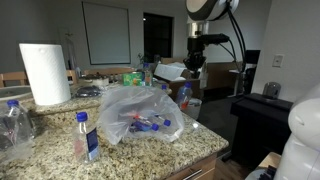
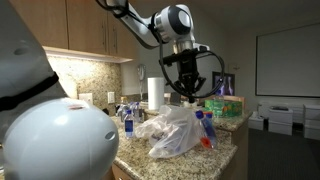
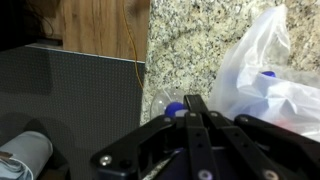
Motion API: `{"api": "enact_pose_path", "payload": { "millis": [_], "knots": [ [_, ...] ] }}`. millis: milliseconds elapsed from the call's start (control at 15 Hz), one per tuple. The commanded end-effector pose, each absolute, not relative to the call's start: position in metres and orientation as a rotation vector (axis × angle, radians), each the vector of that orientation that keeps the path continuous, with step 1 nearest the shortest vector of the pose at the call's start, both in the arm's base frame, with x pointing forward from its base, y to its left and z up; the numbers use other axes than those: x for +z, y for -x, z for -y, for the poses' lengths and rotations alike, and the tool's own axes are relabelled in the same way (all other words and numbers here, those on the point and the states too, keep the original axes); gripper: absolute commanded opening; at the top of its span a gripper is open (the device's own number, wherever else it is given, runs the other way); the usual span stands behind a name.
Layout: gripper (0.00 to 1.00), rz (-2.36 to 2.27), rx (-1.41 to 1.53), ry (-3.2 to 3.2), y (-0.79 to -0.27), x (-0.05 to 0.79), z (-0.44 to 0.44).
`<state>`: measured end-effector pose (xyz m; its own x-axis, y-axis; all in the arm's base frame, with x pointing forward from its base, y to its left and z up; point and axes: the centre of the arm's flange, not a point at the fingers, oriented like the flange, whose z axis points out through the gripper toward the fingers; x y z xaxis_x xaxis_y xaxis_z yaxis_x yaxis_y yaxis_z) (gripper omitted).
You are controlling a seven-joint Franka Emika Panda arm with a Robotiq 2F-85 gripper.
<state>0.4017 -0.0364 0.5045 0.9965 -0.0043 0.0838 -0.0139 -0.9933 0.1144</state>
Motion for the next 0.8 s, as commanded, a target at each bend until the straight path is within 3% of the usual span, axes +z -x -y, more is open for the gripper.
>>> {"api": "enact_pose_path", "payload": {
  "millis": [0,267,333,467,733],
  "knots": [
    [0.04,-0.097,0.153,-2.990,-0.384,0.548,0.014],
    [0.04,-0.148,0.154,-3.005,-0.378,0.559,0.001],
    [0.29,-0.157,0.153,-3.006,-0.378,0.558,-0.001],
    [0.34,-0.165,0.150,-3.009,-0.378,0.555,-0.003],
    [0.59,-0.169,0.126,-3.015,-0.379,0.550,-0.002]
  ]
}}
